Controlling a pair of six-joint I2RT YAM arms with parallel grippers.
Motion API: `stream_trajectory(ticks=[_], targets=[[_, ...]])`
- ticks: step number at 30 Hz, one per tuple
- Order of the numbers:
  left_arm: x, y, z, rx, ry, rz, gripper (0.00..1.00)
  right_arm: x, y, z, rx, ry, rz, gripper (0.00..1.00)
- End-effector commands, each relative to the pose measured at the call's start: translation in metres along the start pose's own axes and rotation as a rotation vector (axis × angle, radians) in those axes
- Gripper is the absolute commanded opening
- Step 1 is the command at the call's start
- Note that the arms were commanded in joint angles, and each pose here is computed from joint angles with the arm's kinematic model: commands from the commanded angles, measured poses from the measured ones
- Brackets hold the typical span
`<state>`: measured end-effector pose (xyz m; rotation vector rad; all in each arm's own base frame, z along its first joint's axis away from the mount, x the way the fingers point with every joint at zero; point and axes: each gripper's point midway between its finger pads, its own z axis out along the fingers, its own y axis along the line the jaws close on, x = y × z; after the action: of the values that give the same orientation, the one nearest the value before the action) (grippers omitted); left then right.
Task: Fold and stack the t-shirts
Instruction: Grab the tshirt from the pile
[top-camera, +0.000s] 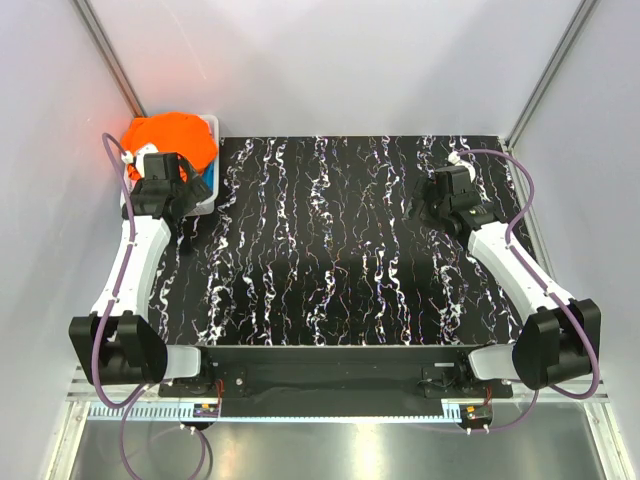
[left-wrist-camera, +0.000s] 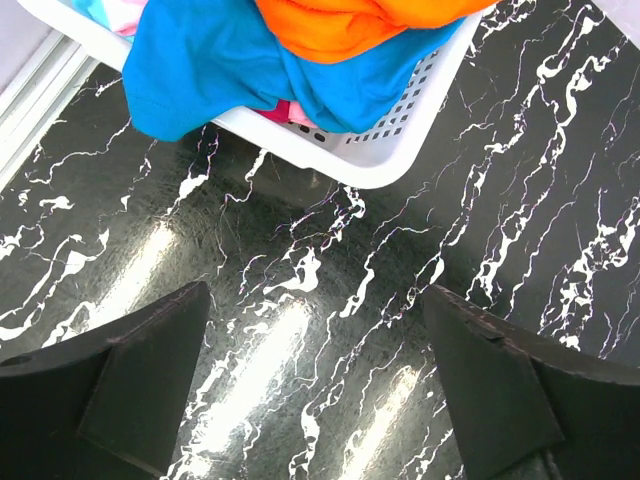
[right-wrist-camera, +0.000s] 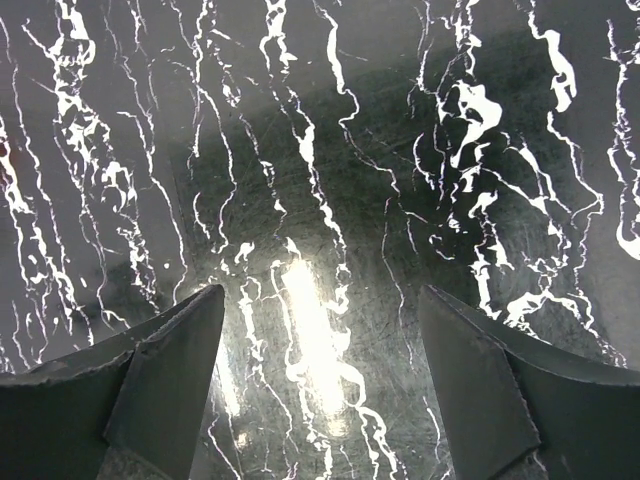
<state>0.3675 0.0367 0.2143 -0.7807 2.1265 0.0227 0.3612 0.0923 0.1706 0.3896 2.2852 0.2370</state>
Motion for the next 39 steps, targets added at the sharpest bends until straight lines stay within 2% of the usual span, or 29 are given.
stream_trajectory(ticks=[1,5,9,14,16,17,18,20,21,25,33,39], targets=[[-0.023,-0.012,-0.013,0.059,-0.069,0.005,0.97,-0.023,0.019,-0.015,-0.073,-0.07,0.036,0.85],[-0.024,-0.013,-0.018,0.072,-0.072,0.008,0.99,-0.023,0.021,-0.019,-0.084,-0.074,0.045,0.84],[-0.029,-0.007,-0.02,0.045,-0.087,-0.052,0.99,-0.024,0.022,-0.026,-0.097,-0.084,0.052,0.84],[-0.04,-0.01,-0.009,0.1,-0.053,-0.166,0.99,-0.022,0.019,-0.032,-0.092,-0.089,0.04,0.84],[-0.036,-0.014,0.007,0.138,0.021,-0.226,0.99,-0.022,0.017,-0.032,-0.087,-0.091,0.031,0.84],[-0.048,-0.005,0.013,0.136,0.018,-0.269,0.99,-0.022,0.016,-0.032,-0.081,-0.092,0.028,0.84],[-0.042,-0.004,0.029,0.136,0.07,-0.302,0.97,-0.021,0.016,-0.033,-0.082,-0.092,0.028,0.84],[-0.053,-0.002,0.042,0.161,0.09,-0.35,0.93,-0.02,0.014,-0.031,-0.077,-0.088,0.026,0.84],[-0.05,-0.001,0.057,0.155,0.121,-0.371,0.86,-0.018,0.013,-0.028,-0.071,-0.082,0.025,0.84],[-0.066,-0.018,0.081,0.234,0.121,-0.376,0.68,-0.014,0.014,-0.016,-0.061,-0.057,0.018,0.84],[-0.082,-0.027,0.106,0.27,0.067,-0.352,0.63,-0.004,0.022,0.016,-0.073,0.0,0.004,0.85],[-0.098,-0.014,0.099,0.158,-0.073,-0.307,0.63,0.003,0.025,0.035,-0.074,0.037,-0.008,0.84]])
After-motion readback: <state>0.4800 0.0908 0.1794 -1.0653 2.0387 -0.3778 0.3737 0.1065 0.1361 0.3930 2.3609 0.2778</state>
